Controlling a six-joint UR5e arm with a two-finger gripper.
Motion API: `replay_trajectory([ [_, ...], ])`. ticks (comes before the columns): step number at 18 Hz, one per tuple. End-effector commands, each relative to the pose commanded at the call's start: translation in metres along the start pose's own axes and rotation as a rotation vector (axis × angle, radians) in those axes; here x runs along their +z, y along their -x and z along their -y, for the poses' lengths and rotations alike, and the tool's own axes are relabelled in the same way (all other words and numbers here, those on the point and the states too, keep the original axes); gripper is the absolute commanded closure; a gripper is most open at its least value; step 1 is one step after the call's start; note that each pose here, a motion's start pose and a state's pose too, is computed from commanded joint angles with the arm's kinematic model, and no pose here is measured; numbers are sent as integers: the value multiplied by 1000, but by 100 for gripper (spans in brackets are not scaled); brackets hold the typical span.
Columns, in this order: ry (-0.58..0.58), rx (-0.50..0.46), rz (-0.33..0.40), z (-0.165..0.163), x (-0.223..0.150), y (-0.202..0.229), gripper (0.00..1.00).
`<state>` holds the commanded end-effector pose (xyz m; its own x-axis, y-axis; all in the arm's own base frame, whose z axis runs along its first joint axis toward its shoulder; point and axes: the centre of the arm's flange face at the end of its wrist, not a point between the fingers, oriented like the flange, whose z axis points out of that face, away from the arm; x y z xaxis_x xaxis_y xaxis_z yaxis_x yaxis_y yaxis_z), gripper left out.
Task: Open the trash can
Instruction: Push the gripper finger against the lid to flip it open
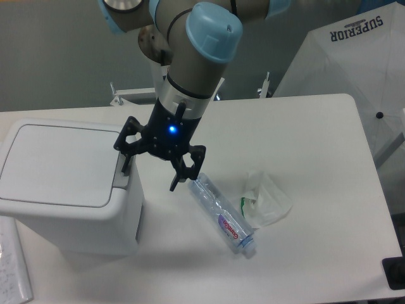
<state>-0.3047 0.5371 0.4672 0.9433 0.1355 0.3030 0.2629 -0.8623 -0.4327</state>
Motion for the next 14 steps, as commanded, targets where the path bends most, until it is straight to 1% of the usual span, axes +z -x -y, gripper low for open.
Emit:
replay_trajectory([
  [9, 1, -3, -3, 1, 2, 2, 0],
  [14, -26, 7, 14, 9, -14, 1, 0],
])
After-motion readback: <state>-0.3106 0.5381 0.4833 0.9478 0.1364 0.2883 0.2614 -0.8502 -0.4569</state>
